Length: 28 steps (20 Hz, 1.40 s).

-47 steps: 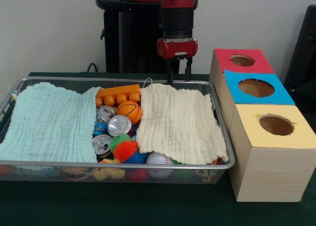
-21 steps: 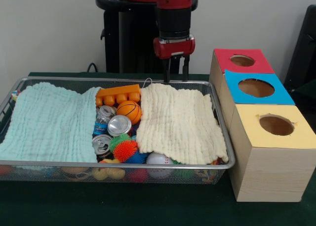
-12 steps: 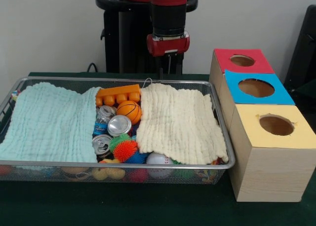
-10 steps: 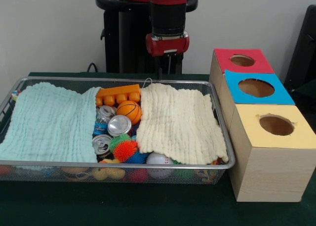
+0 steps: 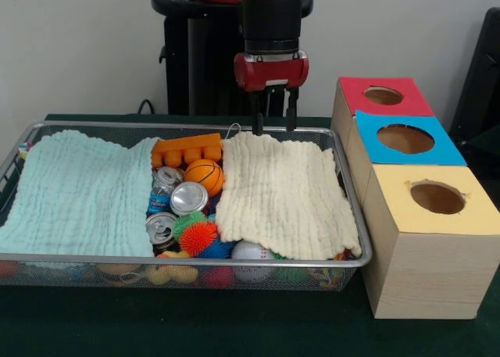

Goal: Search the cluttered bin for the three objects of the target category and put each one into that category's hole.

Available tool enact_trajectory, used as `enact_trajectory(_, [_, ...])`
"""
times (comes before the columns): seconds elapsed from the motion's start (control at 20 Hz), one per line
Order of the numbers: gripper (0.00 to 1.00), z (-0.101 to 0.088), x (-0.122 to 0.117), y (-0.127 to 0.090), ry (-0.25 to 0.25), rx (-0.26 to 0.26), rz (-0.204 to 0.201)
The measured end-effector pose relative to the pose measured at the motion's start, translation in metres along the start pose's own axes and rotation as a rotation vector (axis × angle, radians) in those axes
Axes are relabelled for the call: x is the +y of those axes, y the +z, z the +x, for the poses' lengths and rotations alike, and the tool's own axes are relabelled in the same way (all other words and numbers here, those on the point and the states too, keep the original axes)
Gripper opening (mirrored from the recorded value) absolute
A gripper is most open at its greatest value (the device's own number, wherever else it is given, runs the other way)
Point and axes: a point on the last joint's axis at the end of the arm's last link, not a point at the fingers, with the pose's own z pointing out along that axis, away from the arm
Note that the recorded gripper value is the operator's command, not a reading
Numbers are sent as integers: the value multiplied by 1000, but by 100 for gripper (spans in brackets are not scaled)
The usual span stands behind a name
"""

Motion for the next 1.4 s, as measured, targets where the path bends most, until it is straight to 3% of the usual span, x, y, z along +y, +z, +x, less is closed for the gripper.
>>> enact_trajectory(0.3, [100, -17, -9, 1, -1, -73, 26])
enact_trajectory(0.65, [100, -24, -9, 27, -25, -198, 78])
enact_trajectory(0.95, [100, 1, -6, 53, -33, -243, 100])
enact_trajectory(1.4, [100, 42, 5, 82, -66, -232, 119])
